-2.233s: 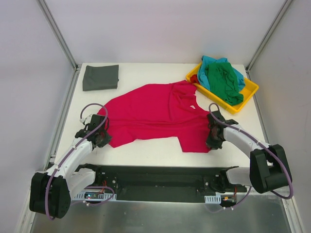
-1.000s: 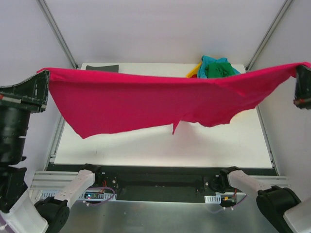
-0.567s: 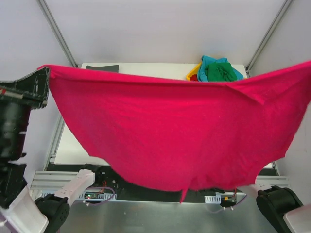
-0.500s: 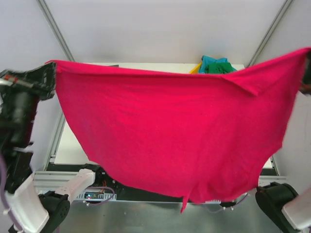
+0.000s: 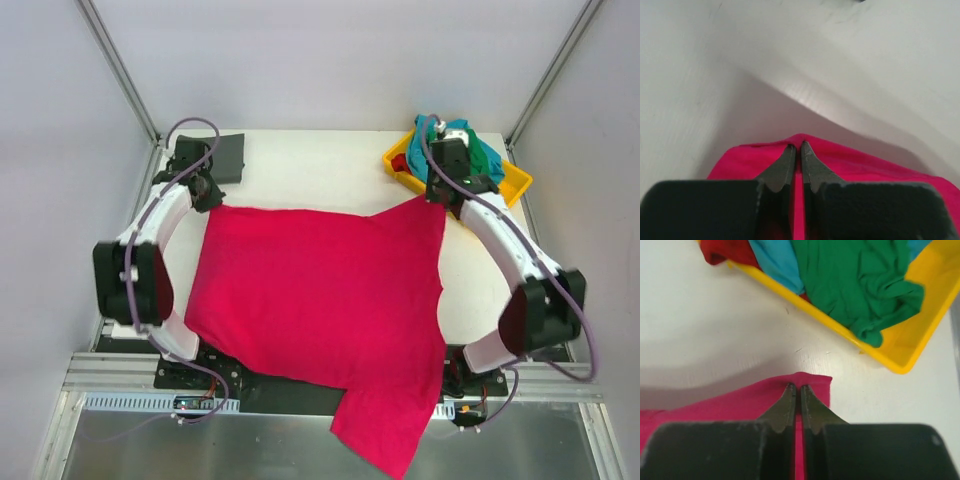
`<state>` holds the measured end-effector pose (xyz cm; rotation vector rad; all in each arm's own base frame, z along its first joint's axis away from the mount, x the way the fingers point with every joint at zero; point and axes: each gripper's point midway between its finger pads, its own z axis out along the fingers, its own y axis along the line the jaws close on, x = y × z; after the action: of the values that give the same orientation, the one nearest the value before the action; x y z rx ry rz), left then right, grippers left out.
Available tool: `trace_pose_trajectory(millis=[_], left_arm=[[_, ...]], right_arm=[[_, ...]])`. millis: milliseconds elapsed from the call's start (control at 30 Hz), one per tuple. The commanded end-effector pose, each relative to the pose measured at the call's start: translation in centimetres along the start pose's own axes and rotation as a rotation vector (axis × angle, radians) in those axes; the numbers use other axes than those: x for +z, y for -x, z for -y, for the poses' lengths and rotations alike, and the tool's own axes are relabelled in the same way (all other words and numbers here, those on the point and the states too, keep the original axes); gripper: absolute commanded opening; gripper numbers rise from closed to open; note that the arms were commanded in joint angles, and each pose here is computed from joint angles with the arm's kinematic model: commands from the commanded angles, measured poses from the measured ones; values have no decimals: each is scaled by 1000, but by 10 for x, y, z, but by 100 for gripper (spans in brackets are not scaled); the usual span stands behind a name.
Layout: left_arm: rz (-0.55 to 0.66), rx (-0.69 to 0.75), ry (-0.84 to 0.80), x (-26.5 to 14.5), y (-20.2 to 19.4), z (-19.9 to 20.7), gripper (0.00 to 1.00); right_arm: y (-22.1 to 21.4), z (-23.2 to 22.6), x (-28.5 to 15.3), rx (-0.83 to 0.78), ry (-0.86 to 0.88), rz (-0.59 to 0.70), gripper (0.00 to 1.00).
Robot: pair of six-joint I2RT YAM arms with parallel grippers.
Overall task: Fold and stack the t-shirts
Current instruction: Flatten out the tshirt, then fold the flattened tshirt in 1/3 of the way
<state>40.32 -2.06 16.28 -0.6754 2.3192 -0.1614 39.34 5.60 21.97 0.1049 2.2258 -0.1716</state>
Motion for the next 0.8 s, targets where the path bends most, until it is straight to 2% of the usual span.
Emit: trace_pose_trajectory(millis=[0,100,300,467,767], left_arm=[[-40,15,-91,50,5,16,0],[-135,-1,-80,87,-10,6,0],[-160,-28,-52,107,-8,-13,0],[-172,-46,-79,97,-13,-14,0],[-126,-60,-83,50,-24,-25,0]], right_arm=[[7,-28,55,90,26,20,1],[-12,-41,82,98,23,-64,1],[-19,-43,87,105,20,-87,1],[-31,-41,66,111,41,-136,1],[-71,-19,-5,160,67,-233,1]])
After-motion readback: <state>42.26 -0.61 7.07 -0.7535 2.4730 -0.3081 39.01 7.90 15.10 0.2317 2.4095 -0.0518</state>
